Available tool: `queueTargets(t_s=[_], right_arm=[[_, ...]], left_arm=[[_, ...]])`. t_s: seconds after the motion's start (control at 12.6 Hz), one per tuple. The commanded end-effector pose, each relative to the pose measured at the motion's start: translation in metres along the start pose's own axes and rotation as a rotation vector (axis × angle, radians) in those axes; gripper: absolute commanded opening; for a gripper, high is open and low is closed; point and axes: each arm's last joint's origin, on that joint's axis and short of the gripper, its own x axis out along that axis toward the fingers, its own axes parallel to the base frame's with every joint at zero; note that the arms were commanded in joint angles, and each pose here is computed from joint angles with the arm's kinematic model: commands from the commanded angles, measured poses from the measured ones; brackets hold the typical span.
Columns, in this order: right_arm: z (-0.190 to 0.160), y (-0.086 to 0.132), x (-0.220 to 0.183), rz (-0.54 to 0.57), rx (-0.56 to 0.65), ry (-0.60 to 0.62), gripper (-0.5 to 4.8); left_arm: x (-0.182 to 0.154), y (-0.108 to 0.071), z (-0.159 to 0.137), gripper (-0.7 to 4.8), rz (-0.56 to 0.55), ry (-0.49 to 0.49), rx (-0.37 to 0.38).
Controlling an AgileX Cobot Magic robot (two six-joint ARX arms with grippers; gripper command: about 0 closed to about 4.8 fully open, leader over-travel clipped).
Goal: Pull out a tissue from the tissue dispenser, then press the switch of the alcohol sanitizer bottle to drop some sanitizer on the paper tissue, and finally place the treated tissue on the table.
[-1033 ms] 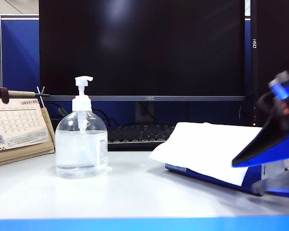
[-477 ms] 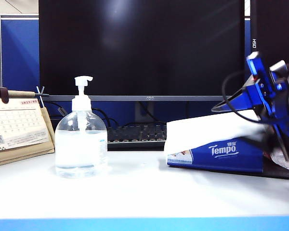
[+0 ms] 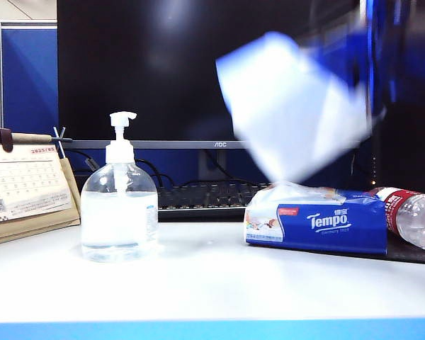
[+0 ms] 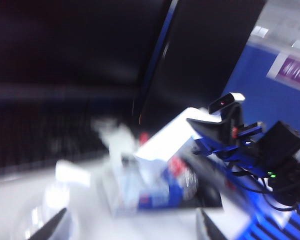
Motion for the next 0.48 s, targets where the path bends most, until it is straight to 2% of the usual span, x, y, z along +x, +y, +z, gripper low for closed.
queueTargets(t_s=[0.08,0.24,0.32,0.4,0.48], right_arm=[[0.039,0.049,0.016,0.124,-0.043,0.075,-0.06],[0.064,0.095,0.020,0.267,-0.119,0.185,-0.06],[0.062,0.107,0.016,0.318,-0.130,0.250,-0.06],[0.004,0.097,0.023,0.358,-0.152,0.423,-0.05],[-0.010,0.095,0.027,0.335,-0.180,0.453,-0.05]], left_arm=[[-0.001,-0.004,0.013,3.27,0.021,-0.117,0.057],[-0.001,-0.003,0.013,3.27,0.057,-0.139,0.066],[0.002,0.000,0.013,3.27,0.065,-0.124,0.083],[0.013,0.013,0.012,3.26,0.110,-0.075,0.076],[0.015,0.015,0.011,3.26,0.112,-0.066,0.074]])
